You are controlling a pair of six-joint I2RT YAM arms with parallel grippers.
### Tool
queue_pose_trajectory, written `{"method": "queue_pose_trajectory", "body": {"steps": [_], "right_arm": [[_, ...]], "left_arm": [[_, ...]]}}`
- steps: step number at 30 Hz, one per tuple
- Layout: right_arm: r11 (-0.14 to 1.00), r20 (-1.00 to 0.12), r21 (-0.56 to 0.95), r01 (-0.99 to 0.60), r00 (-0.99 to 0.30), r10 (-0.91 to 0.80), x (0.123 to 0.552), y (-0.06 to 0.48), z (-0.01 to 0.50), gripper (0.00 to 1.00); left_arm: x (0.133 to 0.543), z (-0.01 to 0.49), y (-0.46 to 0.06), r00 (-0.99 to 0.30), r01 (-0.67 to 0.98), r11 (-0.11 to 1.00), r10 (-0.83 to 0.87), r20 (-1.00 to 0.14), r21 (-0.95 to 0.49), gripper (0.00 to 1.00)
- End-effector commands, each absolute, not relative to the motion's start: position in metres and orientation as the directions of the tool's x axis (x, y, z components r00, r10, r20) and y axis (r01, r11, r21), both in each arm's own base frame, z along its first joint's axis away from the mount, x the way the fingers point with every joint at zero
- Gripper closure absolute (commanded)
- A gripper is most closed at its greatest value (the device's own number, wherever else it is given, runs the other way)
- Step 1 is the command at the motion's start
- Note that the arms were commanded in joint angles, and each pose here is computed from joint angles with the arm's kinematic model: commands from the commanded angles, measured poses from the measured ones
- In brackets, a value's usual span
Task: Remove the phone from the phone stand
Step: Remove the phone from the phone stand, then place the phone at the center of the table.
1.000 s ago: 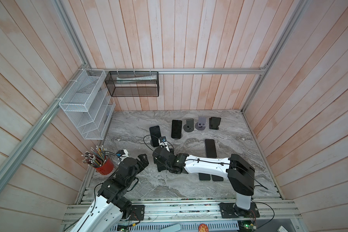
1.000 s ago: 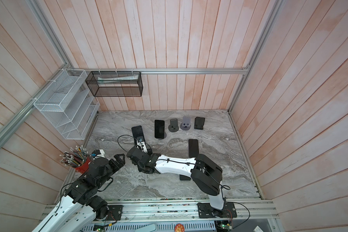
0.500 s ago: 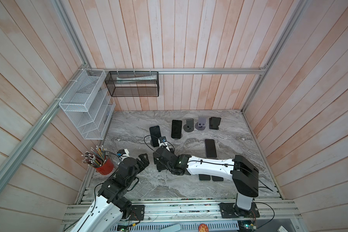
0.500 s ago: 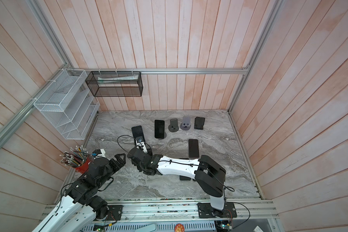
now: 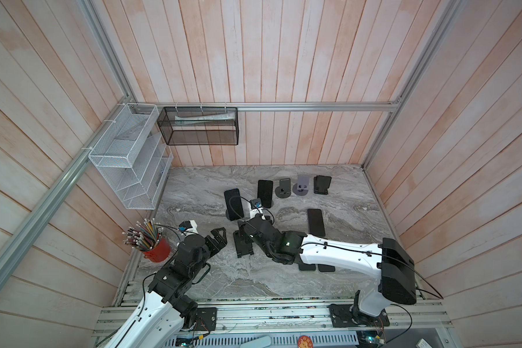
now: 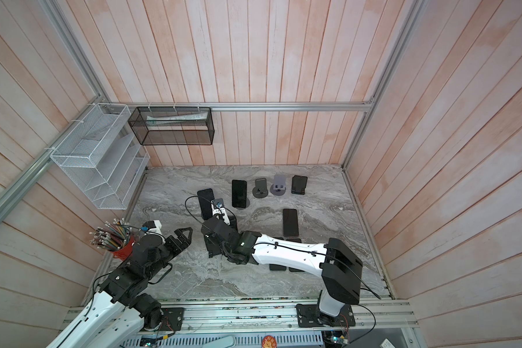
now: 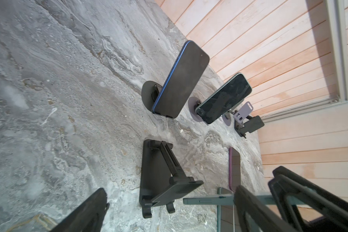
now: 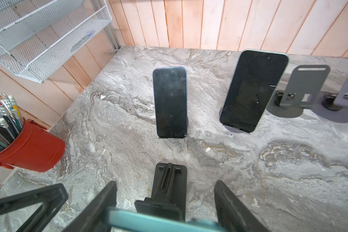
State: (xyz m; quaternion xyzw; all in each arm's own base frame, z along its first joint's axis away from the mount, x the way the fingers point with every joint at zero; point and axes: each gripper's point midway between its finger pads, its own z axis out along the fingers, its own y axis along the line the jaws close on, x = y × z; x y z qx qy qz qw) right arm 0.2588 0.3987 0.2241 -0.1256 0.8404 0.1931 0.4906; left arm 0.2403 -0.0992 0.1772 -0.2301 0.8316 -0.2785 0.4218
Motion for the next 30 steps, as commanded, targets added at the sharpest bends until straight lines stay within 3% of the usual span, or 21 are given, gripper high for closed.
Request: {"method": "queue_pose_trajectory", "body": {"steps": [1,14,30], "right_arm": [[0.922,-0.9,0.193,-0.336,-0.435,0.03,0.274,0.367,0.245,0.3],[0.959,-0.864,0.176,-0.224,-0.502,0.041,0.332,0.258,0.229,0.3],[0.954,-0.785,0.157,-0.255,-0.618,-0.036,0.379,0.215,0.185,0.31]], "left_arm": [[0.244,0.18,-0.11,-0.558,-0.1,0.734,-0.6,-0.573,-0.672,0.0],[0.248,0.171,-0.119,-0.582,-0.093,0.713,-0.605,-0.543,-0.695,0.0],[0.255,0.173,-0.14,-0.632,-0.044,0.694,-0.577,-0.518,-0.718,0.0]]}}
